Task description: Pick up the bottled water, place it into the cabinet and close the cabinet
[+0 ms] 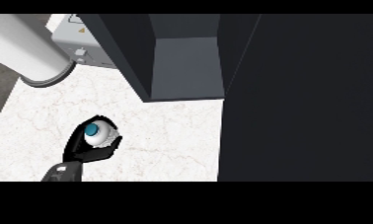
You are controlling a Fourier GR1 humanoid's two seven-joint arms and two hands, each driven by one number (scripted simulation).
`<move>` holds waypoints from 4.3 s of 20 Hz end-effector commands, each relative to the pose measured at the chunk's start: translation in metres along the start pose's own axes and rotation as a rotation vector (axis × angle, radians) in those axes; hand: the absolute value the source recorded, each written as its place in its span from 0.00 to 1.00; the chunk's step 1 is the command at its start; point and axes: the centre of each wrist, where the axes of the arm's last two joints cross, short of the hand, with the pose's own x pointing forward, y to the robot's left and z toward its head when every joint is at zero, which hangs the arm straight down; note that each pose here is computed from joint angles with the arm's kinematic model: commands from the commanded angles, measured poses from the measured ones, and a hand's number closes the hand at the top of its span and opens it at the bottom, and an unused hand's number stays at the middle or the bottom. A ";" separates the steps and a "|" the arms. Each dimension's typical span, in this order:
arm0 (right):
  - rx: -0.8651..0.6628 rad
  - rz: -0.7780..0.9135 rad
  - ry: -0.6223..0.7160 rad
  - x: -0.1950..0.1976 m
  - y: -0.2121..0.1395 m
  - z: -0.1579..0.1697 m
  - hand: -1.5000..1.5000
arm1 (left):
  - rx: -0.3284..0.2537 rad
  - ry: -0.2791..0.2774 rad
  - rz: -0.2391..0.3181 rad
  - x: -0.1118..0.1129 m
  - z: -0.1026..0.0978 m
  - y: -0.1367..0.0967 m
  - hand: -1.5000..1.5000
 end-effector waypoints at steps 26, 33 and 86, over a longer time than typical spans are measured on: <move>-0.020 0.068 -0.009 0.033 -0.002 -0.001 0.00 | -0.050 -0.199 0.045 0.042 -0.068 -0.141 1.00; -0.041 0.087 -0.020 0.022 -0.006 0.005 0.00 | -0.065 -0.162 -0.006 0.093 -0.109 -0.191 1.00; 0.066 0.080 -0.064 0.019 -0.023 0.010 0.00 | 0.153 -0.383 0.026 0.189 -0.216 -0.218 1.00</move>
